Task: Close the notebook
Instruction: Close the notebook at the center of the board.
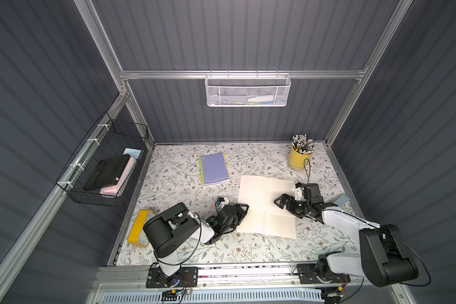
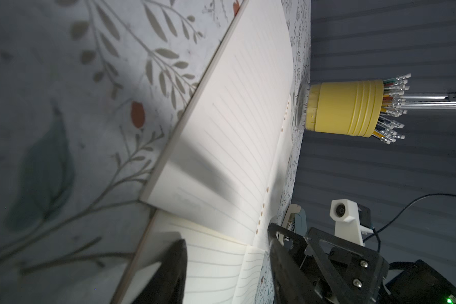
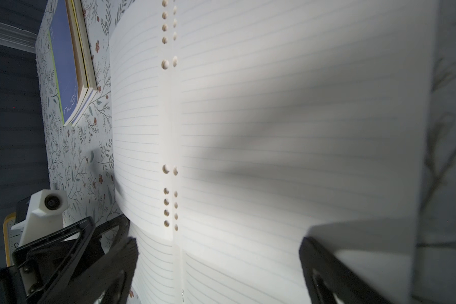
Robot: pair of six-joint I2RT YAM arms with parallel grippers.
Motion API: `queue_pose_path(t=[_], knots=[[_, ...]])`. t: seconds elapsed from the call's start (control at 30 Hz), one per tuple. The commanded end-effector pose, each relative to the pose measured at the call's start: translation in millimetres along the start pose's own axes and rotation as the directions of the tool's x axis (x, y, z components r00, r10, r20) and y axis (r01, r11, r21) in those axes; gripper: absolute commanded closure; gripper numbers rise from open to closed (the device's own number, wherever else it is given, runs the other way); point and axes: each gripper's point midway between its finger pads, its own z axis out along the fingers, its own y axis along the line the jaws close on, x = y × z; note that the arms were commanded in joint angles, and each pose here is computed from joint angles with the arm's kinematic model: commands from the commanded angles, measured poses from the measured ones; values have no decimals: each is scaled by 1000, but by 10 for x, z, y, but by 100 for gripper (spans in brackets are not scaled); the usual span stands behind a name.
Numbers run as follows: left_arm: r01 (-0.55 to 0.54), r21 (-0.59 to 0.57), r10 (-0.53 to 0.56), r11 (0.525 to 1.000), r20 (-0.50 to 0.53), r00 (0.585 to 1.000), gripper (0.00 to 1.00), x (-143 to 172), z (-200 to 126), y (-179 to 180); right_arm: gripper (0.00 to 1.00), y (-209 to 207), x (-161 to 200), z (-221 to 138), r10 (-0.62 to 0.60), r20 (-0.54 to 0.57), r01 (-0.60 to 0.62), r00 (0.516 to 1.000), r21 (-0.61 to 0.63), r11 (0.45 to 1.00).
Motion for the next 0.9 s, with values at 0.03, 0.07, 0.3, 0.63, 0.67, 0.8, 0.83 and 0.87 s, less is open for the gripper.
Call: queue_pose_path(t=[0.03, 0.07, 0.3, 0.63, 0.67, 0.8, 0.83, 0.87], knots=[[12, -34, -10, 999, 62, 998, 52, -93, -8, 127, 1, -251, 312, 51, 61, -97, -53, 993, 81, 995], [18, -40, -15, 999, 77, 997, 53, -119, -14, 149, 1, -254, 319, 51, 61, -98, -53, 993, 81, 995], [105, -16, -101, 994, 173, 980, 58, -250, -2, 239, 1, -253, 326, 41, 64, -97, -56, 993, 81, 995], [195, 35, -199, 980, 174, 965, 57, -155, 183, 260, 1, -242, 331, 33, 68, -97, -61, 993, 75, 995], [203, 38, -206, 978, 179, 962, 57, -139, 187, 264, 1, -244, 338, 30, 66, -98, -59, 993, 76, 995], [236, 53, -242, 970, 202, 949, 57, -109, 193, 251, 1, -239, 335, 25, 65, -97, -58, 993, 74, 996], [238, 59, -245, 969, 207, 947, 58, -112, 197, 235, 1, -238, 330, 22, 64, -96, -57, 993, 74, 996], [240, 58, -247, 969, 210, 946, 58, -116, 200, 234, 1, -233, 330, 23, 64, -96, -57, 993, 72, 996]])
